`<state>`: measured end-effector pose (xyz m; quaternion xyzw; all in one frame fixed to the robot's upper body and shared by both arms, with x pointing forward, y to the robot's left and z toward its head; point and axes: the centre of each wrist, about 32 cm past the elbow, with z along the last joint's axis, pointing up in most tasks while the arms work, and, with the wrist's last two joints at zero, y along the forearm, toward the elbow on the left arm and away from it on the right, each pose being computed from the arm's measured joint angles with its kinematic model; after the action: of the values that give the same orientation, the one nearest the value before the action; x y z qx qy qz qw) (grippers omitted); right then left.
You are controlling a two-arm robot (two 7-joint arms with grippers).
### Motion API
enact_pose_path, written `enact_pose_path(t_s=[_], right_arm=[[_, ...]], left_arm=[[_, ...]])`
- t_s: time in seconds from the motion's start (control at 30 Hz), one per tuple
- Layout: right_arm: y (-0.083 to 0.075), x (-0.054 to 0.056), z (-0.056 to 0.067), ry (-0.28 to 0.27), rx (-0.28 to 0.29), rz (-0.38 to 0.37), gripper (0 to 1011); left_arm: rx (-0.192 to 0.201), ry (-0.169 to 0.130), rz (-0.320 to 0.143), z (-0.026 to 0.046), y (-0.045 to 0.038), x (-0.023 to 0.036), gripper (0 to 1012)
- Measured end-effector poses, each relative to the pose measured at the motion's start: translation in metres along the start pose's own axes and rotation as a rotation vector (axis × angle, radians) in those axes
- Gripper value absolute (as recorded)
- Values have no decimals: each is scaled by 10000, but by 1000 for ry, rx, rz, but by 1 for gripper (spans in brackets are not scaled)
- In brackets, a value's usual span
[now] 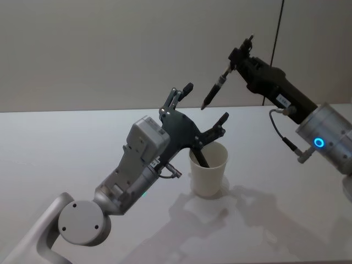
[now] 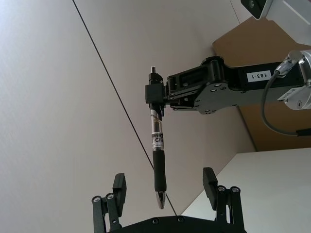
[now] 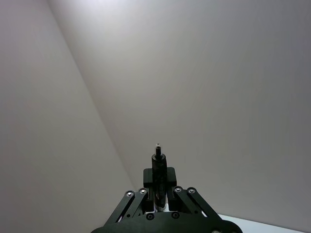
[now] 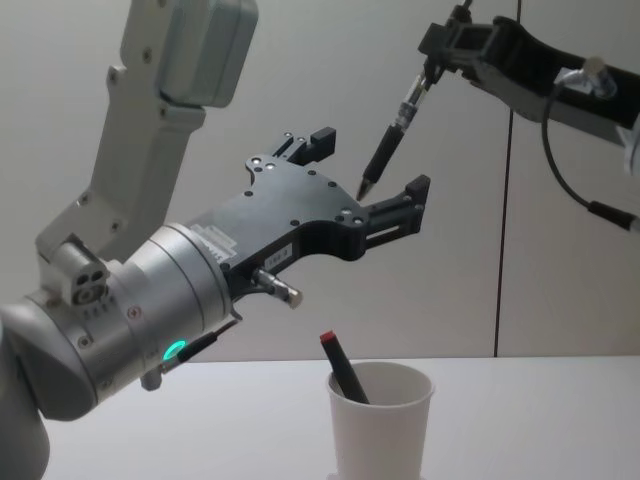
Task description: Place the pen into the pen holder.
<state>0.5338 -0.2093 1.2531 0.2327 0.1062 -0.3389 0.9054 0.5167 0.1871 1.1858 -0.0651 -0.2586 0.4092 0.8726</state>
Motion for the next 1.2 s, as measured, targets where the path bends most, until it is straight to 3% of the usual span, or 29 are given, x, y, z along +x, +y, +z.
enact_pose_path(t_s=[0.47,0.8,1.2], right_arm=[[-74,96,-20,-65,0,-62,141],[-153,181,-83,-143,-14,-89,141],[-218,253,-270,-235,-57,-73,140]], left_arm=[[0,0,0,0,0,0,1003],[0,0,0,0,0,0,1003],[0,0,0,0,0,0,1003]])
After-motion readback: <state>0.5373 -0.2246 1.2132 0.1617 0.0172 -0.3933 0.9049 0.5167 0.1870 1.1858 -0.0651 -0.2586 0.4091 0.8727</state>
